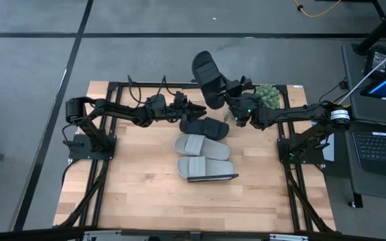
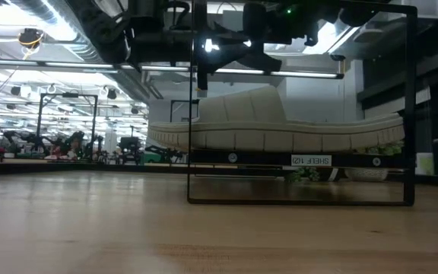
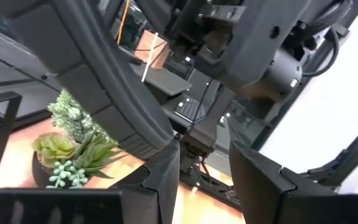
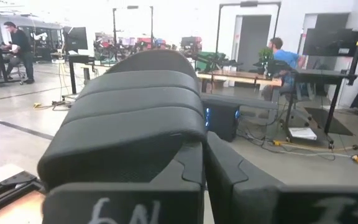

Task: Pick and place slides into the shelf
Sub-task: Put the black slipper on the shelf

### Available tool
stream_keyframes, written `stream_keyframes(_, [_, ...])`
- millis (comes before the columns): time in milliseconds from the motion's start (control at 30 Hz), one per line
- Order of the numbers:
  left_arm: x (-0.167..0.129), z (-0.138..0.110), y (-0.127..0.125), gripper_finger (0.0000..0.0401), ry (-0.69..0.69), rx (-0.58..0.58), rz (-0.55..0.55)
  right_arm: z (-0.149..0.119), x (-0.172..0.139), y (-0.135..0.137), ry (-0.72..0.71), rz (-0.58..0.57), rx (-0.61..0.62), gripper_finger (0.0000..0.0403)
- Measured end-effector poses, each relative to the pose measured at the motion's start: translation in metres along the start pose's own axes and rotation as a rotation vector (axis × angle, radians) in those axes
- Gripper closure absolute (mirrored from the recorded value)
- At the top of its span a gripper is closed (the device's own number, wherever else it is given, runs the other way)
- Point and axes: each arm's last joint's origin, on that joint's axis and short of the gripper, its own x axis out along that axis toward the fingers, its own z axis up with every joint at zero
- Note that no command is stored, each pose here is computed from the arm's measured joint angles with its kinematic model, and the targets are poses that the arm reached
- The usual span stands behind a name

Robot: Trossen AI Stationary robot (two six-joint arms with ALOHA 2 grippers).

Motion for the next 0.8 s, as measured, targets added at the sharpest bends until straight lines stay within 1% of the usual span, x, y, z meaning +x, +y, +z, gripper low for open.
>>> stream_keyframes(100, [0.000,0.001,0.001,0.0270,-0.007,0.000,0.012,0.003,0.000,0.000,-0.021,0.001,0.001,0.0399])
stream_keyframes(200, [-0.001,0.002,0.004,0.0270,-0.008,0.001,0.017,0.006,-0.001,-0.001,-0.034,0.030,-0.004,0.0400])
stream_keyframes(367, [-0.001,0.003,0.006,0.0270,0.019,-0.025,-0.023,0.007,-0.001,-0.001,-0.041,0.046,-0.002,0.0400])
stream_keyframes(433, [-0.002,0.003,0.008,0.0270,0.037,-0.042,-0.019,0.007,-0.001,-0.001,-0.041,0.046,-0.003,0.0400])
stream_keyframes(533, [-0.003,-0.002,0.014,0.0270,0.094,-0.063,0.033,0.007,-0.001,-0.001,-0.041,0.047,-0.003,0.0400])
stream_keyframes(700, [-0.004,0.000,0.020,0.0270,0.038,-0.059,0.140,0.008,-0.001,0.000,-0.049,0.089,-0.005,0.0400])
stream_keyframes(800, [-0.003,0.001,0.019,0.0270,0.025,-0.056,0.139,0.007,-0.001,0.000,-0.050,0.090,-0.019,0.0400])
